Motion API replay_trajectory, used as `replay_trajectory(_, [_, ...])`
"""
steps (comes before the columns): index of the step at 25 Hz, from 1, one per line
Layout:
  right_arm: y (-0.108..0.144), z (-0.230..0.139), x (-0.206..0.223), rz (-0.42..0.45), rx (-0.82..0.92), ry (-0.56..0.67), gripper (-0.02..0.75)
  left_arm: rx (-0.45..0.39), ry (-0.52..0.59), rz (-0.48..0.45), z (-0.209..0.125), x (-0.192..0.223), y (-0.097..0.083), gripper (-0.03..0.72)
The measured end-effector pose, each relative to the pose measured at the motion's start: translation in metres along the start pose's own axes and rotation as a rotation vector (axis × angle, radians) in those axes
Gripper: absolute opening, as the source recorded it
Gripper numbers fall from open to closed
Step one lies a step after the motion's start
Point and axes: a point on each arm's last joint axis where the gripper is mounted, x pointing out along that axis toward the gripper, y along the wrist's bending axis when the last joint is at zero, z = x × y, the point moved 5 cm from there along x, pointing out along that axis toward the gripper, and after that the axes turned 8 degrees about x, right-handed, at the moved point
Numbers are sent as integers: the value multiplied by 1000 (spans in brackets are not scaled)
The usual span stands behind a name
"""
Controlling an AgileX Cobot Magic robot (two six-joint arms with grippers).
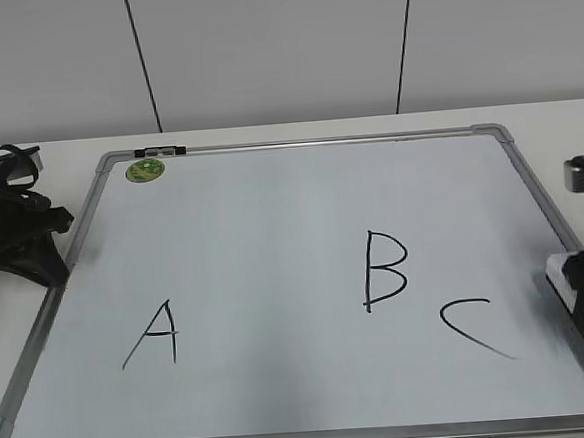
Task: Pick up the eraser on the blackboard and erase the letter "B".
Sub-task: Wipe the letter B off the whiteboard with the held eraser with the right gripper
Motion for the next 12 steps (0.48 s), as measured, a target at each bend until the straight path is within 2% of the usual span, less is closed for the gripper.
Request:
replay_trajectory(6, [15, 24, -41, 1, -59, -55, 526, -1, -2, 0, 0, 0, 0, 38])
replay_trajectory(12, [70, 46, -75, 60, -179, -148, 526, -2, -3, -1, 0, 0, 0, 38])
